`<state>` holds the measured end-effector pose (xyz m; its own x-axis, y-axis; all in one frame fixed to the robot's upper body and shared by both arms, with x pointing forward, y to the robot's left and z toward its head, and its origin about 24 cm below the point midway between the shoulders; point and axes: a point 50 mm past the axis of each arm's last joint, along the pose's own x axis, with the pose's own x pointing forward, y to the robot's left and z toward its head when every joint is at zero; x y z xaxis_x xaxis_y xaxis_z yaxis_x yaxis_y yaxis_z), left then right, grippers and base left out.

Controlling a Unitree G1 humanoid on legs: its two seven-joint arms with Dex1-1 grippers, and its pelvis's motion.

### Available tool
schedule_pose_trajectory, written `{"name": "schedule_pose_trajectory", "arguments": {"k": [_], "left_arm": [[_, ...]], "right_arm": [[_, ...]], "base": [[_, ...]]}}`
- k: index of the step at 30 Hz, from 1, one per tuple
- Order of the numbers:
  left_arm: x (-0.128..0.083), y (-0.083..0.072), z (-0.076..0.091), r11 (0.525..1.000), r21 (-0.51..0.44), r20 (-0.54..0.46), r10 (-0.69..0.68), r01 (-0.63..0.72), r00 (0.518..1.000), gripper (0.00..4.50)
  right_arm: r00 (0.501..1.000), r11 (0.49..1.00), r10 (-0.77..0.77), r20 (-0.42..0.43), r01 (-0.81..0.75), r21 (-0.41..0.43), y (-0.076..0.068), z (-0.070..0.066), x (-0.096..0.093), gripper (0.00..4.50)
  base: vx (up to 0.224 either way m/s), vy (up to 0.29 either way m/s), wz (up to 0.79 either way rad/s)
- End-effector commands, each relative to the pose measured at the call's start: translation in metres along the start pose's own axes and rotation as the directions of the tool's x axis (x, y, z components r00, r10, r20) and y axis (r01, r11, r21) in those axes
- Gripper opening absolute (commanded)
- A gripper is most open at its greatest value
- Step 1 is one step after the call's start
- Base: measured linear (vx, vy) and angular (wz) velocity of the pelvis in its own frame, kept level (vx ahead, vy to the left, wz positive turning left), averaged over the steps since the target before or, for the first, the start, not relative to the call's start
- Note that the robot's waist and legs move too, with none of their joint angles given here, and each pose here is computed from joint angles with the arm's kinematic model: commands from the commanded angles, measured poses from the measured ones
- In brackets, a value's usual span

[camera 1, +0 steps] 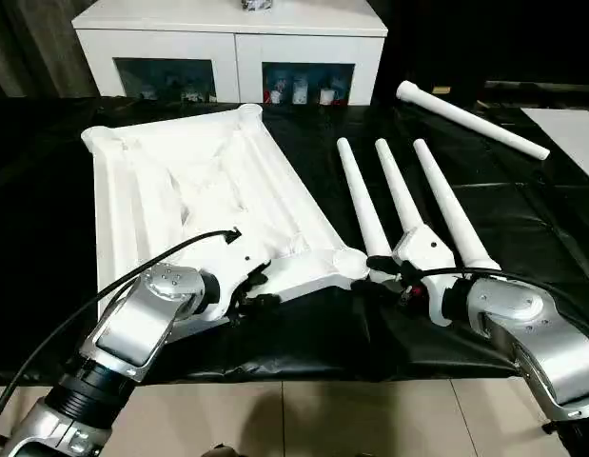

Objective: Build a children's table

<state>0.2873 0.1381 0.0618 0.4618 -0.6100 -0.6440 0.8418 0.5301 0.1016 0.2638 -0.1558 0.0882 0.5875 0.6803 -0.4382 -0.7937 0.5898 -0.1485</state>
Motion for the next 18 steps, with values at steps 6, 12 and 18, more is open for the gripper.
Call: {"name": "schedule_pose_trajectory", "arguments": {"k": [6,12,18], "left_arm": [[-0.008,0.015,-0.011,0.994,0.099,-0.101,0.062,-0.052,0.993,1.46],[-0.012,0.026,-0.004,0.986,0.131,-0.057,0.116,-0.108,0.992,1.0],[-0.025,0.015,0.019,0.991,0.131,0.175,0.004,-0.028,0.985,1.0]], "right_arm": [[1.0,1.0,-0.015,0.004,0.015,-0.02,-0.003,0.002,0.001,2.08],[1.0,1.0,-0.025,0.015,0.025,-0.011,-0.003,0.003,0.001,2.08],[0.993,0.994,-0.101,0.063,0.099,0.039,-0.01,0.011,0.0,2.08]], "base": [[0.0,0.0,0.0],[0.0,0.0,0.0],[0.0,0.0,0.0]]}}
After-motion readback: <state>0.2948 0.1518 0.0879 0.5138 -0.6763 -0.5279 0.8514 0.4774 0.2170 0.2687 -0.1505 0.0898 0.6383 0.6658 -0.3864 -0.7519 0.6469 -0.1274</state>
